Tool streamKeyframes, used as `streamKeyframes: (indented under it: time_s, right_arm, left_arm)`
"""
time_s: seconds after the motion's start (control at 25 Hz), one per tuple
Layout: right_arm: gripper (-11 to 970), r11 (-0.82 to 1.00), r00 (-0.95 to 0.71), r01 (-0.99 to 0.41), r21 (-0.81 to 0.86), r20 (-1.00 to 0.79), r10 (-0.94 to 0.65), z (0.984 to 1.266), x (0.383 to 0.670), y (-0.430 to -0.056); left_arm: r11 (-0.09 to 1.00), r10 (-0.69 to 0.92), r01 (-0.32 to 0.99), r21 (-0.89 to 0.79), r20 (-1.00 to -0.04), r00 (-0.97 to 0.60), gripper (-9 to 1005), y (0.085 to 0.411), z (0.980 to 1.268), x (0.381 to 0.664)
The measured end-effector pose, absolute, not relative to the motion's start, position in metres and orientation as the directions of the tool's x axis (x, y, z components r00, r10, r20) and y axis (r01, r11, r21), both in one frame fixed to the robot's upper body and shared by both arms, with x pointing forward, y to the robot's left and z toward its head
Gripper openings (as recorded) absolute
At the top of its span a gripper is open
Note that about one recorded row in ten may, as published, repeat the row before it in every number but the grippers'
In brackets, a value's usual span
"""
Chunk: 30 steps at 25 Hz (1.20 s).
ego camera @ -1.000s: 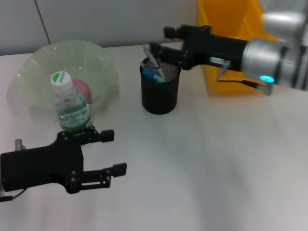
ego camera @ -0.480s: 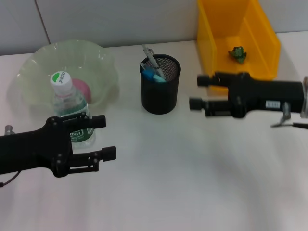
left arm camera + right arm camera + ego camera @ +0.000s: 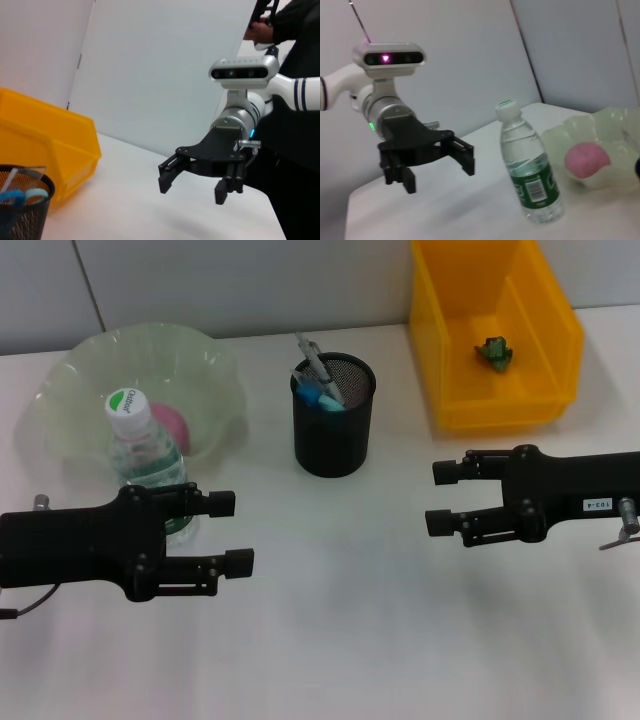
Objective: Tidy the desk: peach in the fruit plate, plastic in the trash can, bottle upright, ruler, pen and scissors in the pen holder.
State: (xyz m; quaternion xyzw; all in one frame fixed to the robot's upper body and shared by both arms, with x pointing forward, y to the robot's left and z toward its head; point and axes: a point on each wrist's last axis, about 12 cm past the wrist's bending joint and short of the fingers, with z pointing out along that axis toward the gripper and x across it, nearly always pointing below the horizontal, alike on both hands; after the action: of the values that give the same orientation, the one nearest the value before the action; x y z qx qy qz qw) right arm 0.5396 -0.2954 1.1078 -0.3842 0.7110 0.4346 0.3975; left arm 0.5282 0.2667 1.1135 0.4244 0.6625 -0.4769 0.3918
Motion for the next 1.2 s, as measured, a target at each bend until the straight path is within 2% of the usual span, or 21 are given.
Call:
streamKeyframes:
  time_s: [1.2]
  right_arm:
    - [816,0.264,-0.419,-0.895,0.36,-0.881,-0.219,1.1041,0.5323,-0.291]
  left_arm:
    - [0.157,0.209,0.938,-0.309,-0.918,-0.337,806,0.2764,1.1169,0.5245]
